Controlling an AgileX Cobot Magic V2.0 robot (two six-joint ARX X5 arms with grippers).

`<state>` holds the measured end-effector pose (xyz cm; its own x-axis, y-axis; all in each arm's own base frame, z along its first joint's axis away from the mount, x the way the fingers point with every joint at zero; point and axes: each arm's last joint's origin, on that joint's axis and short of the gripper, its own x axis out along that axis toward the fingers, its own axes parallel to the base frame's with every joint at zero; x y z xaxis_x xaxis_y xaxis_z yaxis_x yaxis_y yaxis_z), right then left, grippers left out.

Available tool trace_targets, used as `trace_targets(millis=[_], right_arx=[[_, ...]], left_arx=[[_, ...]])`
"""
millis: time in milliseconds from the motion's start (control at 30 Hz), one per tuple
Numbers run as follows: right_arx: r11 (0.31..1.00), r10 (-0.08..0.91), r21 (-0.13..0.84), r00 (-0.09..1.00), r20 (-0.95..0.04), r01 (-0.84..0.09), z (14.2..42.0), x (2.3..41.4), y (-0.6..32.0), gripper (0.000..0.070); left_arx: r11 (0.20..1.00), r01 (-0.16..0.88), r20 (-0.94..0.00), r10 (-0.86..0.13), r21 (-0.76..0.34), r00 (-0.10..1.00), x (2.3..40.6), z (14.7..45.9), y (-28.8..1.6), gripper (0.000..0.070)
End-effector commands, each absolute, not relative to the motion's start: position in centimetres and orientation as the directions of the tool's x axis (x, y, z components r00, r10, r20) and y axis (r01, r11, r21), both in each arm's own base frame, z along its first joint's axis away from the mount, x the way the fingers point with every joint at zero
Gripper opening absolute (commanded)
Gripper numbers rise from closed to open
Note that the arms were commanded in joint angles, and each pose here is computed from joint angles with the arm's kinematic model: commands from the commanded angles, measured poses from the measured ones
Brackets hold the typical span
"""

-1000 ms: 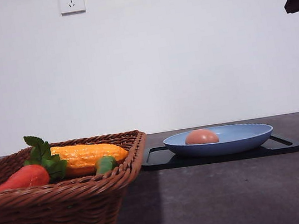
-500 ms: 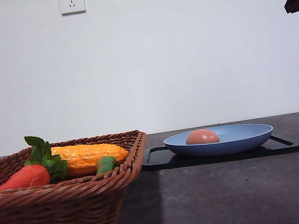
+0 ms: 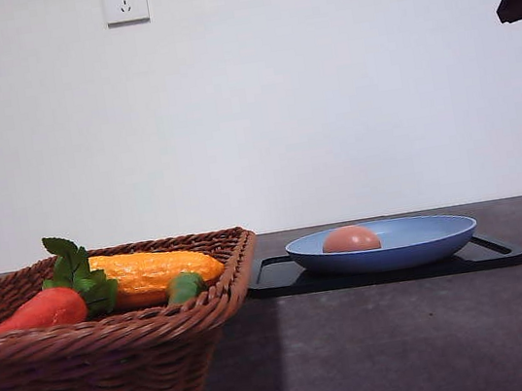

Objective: Transfer egg from basket to plate and serve

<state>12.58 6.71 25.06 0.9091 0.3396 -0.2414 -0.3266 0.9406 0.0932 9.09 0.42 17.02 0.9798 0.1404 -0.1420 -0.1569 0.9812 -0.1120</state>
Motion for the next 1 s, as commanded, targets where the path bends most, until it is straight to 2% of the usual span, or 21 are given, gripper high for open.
trace_targets(millis=[0, 300, 967], right_arx=[[0.938, 0.345, 0.107, 0.911, -0.226, -0.329, 25.4, 12.6, 6.8, 0.0000], [0.938, 0.345, 0.107, 0.911, -0.226, -0.329, 25.4, 12.6, 6.8, 0.0000], [0.939, 0.344, 0.107, 0.911, -0.226, -0.328, 25.4, 12.6, 6.8, 0.0000]], left_arx=[[0.990, -0.121, -0.133, 0.111, -0.071, 0.985, 9.2, 16.7, 0.4, 0.0000], [0.996, -0.042, -0.185, 0.027, -0.078, 0.982, 9.6, 14.6, 0.1, 0.0000], [0.995, -0.043, -0.186, 0.025, -0.092, 0.982, 9.6, 14.6, 0.1, 0.0000]])
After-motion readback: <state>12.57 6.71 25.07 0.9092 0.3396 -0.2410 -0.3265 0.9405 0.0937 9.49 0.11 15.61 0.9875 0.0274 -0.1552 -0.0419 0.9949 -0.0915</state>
